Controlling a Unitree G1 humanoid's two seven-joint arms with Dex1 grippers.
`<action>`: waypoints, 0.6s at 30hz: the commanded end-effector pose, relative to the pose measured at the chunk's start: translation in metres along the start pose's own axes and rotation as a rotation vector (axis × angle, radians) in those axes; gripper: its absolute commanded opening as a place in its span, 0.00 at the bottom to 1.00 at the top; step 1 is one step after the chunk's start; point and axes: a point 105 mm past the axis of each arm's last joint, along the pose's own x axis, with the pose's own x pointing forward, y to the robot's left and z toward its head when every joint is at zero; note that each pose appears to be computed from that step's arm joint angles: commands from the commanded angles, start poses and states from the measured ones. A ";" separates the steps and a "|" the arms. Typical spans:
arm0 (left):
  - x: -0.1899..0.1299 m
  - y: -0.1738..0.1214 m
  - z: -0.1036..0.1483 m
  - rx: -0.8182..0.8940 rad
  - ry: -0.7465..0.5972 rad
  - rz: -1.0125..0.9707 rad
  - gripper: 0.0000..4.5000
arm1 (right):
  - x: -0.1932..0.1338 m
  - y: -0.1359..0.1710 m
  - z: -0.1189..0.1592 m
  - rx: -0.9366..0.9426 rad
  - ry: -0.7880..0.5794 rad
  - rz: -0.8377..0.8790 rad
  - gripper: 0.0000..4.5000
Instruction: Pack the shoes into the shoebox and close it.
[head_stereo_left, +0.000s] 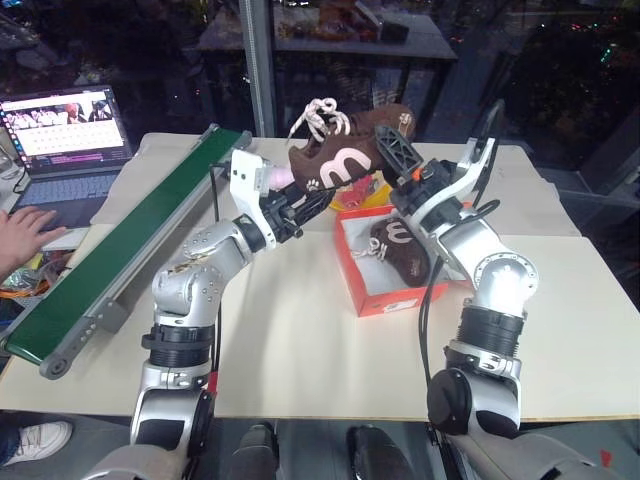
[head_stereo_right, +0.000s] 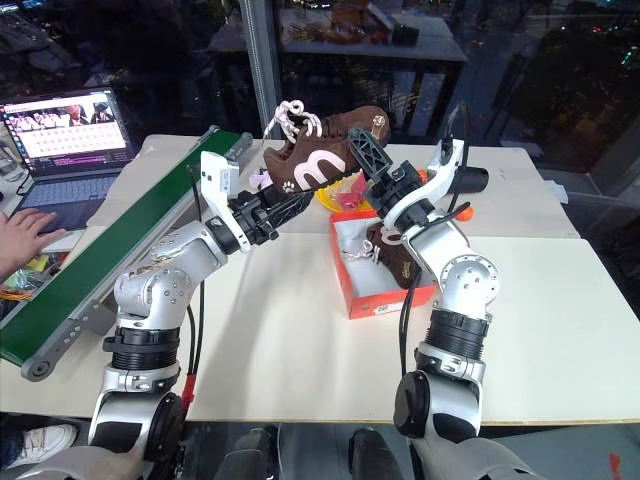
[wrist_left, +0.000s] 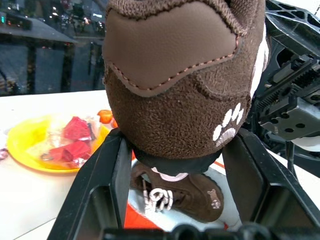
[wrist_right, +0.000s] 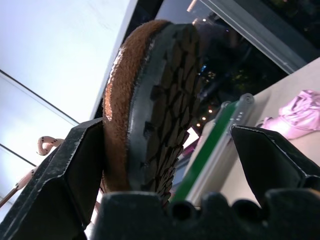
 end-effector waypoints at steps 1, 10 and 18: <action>0.002 -0.013 0.014 0.036 -0.046 -0.053 0.52 | 0.003 0.022 0.008 -0.033 -0.029 0.075 0.76; -0.010 0.007 0.016 0.046 -0.023 0.001 0.71 | 0.003 0.023 0.023 -0.082 -0.074 0.049 0.13; -0.045 0.036 0.007 0.040 0.046 0.094 1.00 | 0.001 0.017 0.049 -0.310 -0.063 0.000 0.09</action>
